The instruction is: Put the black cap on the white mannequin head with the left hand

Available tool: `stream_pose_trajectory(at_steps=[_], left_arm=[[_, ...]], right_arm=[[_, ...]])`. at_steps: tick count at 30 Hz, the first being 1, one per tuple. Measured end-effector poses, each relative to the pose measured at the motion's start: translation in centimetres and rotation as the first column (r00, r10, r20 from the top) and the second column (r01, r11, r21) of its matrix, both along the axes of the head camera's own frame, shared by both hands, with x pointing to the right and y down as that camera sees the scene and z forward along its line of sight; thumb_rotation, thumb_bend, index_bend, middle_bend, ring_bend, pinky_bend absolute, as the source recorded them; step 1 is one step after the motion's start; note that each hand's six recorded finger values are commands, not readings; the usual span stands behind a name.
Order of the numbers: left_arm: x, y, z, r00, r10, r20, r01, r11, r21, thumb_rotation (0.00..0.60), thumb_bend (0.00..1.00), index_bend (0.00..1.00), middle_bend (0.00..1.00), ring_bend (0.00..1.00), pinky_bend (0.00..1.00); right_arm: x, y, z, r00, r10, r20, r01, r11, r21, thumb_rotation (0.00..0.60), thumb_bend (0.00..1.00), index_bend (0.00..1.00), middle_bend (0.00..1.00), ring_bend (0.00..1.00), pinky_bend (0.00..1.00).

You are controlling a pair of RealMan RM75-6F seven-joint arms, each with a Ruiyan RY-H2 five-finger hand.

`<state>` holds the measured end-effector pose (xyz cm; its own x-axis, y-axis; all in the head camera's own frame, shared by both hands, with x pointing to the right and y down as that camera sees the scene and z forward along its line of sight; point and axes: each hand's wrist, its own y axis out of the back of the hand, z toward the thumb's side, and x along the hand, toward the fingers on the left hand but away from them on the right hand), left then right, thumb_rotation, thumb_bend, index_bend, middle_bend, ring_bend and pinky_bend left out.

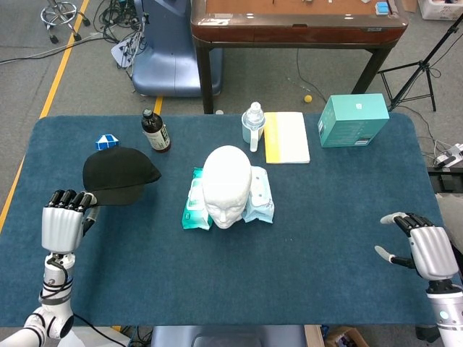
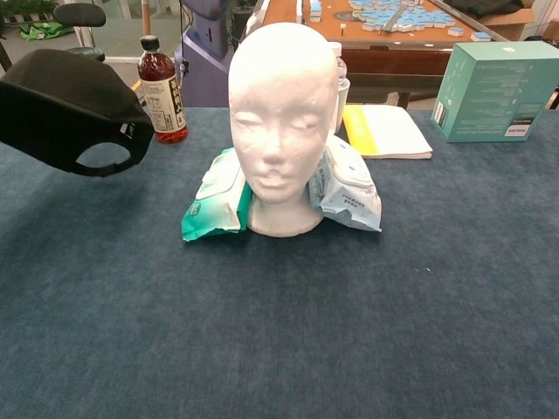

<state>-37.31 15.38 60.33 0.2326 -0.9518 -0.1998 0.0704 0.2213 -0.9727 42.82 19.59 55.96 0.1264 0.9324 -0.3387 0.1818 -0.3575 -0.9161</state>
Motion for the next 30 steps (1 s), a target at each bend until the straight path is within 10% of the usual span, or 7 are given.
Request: stream_pose_trajectory(at_steps=[30], left_arm=[[8.5, -4.1, -6.9, 0.980, 0.169, -0.104, -0.144, 0.966, 0.214, 0.600, 0.31, 0.89, 0.74, 0.58, 0.54]], right_arm=[[0.3, -0.1, -0.2, 1.000, 0.010, 0.008, -0.010, 1.000, 0.004, 0.600, 0.10, 0.40, 0.43, 0.36, 0.43]])
